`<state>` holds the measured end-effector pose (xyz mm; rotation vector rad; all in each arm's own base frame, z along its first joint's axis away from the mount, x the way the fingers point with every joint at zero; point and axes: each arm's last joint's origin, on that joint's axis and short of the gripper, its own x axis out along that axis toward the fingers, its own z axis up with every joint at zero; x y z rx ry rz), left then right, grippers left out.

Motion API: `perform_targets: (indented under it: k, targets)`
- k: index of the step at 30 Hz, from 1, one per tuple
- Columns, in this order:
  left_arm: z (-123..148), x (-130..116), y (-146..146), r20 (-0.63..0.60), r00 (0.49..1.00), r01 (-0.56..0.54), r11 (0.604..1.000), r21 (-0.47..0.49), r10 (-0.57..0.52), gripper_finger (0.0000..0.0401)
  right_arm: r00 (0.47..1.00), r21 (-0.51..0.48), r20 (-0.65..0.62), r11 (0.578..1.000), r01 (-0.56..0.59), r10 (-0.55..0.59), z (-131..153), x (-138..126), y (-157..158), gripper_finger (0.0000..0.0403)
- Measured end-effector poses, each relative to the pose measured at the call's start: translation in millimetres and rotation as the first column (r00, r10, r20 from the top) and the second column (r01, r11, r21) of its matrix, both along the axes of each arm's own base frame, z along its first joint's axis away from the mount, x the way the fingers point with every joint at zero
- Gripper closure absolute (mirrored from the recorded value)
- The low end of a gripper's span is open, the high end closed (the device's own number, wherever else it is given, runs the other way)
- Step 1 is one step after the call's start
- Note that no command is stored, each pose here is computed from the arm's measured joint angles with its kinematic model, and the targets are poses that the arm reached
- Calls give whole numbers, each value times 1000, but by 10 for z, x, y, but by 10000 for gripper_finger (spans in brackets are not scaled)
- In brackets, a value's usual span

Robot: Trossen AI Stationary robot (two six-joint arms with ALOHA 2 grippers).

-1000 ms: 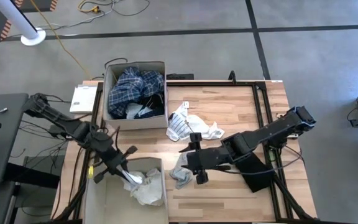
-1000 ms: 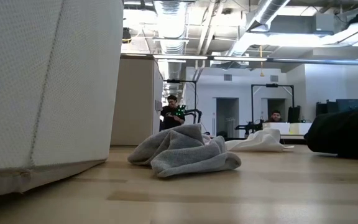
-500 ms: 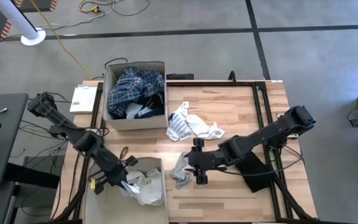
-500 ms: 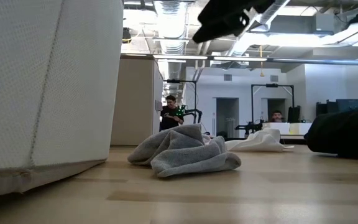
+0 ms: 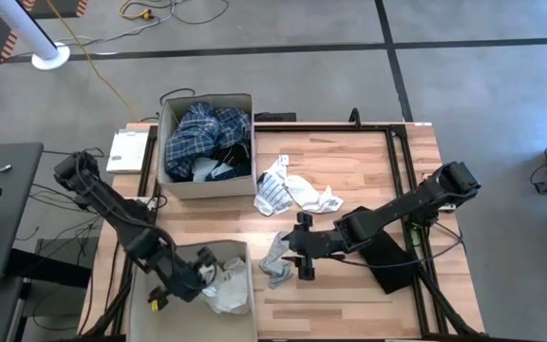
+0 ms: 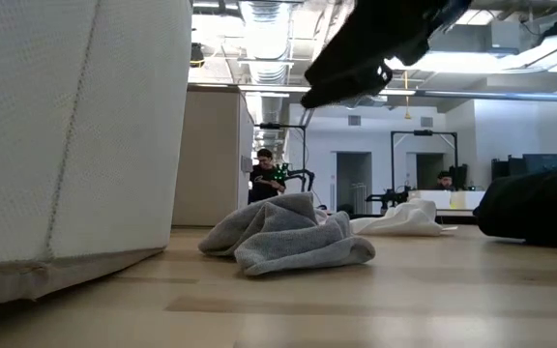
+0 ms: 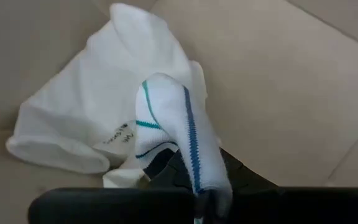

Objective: Sort clothes
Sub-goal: Put the right white striped sock into the bottom light brown laundry organizer

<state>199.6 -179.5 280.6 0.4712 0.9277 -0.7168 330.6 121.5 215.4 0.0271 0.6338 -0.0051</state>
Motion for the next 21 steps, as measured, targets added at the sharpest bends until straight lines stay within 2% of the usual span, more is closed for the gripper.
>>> perform_targets:
  k: [5, 11, 15, 21]
  targets:
    - [58, 43, -153, 32, 998, 45, 997, 69, -47, 392, 1000, 10, 0, 1000, -1, 1, -192, 64, 11, 138]
    - [70, 46, -228, 12, 997, 77, 996, 52, -78, 392, 990, 54, -126, 997, -59, 65, -697, 211, 34, 138]
    - [-17, 35, -208, -23, 999, 51, 997, 52, -49, 390, 985, 72, -157, 995, -61, 72, -885, 308, 54, 138]
    - [-118, 40, -160, -56, 998, 2, 998, 64, 1, 344, 981, 70, -179, 996, -60, 71, -1027, 369, 88, 138]
